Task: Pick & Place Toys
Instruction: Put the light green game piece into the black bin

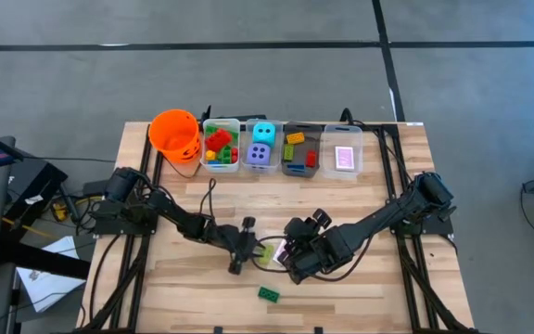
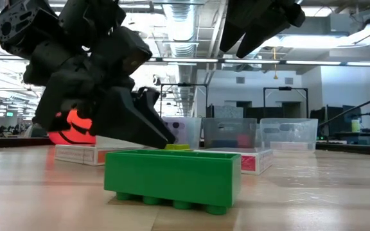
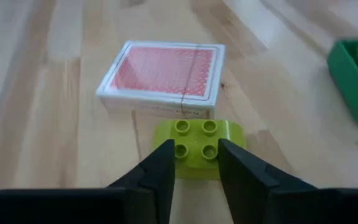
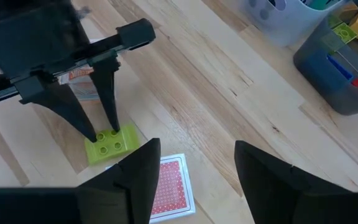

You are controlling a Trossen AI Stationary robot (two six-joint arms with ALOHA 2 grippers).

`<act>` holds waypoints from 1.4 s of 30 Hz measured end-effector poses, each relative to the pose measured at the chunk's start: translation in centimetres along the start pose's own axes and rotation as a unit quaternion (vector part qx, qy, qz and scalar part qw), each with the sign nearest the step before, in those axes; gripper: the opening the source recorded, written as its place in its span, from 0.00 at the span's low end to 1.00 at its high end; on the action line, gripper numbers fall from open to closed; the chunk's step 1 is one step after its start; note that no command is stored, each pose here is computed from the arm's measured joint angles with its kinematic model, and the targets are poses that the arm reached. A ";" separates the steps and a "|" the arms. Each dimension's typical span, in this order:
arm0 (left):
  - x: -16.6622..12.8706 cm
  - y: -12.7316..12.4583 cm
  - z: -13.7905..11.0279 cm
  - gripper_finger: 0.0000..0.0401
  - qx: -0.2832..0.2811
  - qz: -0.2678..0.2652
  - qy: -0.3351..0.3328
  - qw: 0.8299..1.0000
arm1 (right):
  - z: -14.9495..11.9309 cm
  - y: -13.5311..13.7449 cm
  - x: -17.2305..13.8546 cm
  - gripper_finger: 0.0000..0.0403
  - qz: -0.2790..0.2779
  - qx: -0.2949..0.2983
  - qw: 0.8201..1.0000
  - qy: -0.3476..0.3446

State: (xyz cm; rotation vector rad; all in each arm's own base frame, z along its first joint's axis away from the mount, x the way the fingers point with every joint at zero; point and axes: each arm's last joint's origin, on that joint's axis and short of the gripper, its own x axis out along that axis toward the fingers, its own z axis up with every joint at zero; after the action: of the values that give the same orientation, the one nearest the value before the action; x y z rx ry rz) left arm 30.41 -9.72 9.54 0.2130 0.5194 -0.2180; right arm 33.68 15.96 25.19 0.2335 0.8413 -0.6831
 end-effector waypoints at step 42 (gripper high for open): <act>0.1 0.4 -0.1 0.09 -0.006 -0.068 -0.003 0.998 | 0.0 0.0 0.0 0.50 0.000 0.001 1.000 0.000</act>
State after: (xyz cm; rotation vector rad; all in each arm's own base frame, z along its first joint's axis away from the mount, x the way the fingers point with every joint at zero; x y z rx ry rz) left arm 30.53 -9.33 9.51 0.1645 0.5298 -0.3482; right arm 33.68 15.96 25.19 0.2354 0.8407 -0.6842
